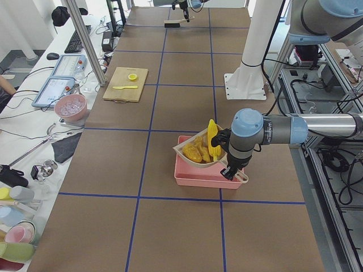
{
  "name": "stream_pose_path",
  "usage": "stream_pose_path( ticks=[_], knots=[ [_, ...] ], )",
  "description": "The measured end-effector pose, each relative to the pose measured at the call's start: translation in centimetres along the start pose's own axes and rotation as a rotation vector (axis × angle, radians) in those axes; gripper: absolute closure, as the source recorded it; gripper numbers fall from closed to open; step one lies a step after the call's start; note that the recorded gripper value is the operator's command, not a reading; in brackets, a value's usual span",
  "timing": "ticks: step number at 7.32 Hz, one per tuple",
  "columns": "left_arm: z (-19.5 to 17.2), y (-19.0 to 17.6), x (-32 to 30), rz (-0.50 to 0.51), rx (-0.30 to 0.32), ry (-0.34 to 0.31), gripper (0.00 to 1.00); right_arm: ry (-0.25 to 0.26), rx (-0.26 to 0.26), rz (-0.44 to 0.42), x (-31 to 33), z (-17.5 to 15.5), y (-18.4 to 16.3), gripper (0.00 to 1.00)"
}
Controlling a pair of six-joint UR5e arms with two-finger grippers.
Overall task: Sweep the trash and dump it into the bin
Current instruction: 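Tilt the dustpan over the pink bin with the left gripper to dump items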
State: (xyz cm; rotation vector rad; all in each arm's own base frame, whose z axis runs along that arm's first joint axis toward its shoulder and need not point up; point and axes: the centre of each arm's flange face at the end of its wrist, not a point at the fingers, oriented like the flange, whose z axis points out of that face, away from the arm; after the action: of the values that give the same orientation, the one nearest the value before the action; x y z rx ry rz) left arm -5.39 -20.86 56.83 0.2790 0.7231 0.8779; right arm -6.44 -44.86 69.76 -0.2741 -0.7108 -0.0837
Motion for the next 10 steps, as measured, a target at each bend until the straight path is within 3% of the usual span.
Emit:
stream_pose_path(
  ticks=[1, 5, 7, 10],
  knots=[
    [0.4, -0.3, 0.1, 0.020, -0.021, 0.007, 1.00, -0.002, 0.000, 0.001, 0.0, 0.0, 0.0, 0.00],
    [1.3, 0.1, 0.4, 0.059, -0.088, 0.045, 1.00, -0.009, 0.005, -0.009, -0.5, -0.3, -0.3, 0.00],
    [2.0, 0.2, 0.7, 0.088, -0.151, 0.087, 1.00, -0.010, 0.027, -0.032, -1.7, -1.5, -1.5, 0.00],
    [3.0, 0.0, 1.1, 0.132, -0.235, 0.131, 1.00, 0.050, 0.125, -0.048, -2.7, -6.2, -4.6, 0.00]
  ],
)
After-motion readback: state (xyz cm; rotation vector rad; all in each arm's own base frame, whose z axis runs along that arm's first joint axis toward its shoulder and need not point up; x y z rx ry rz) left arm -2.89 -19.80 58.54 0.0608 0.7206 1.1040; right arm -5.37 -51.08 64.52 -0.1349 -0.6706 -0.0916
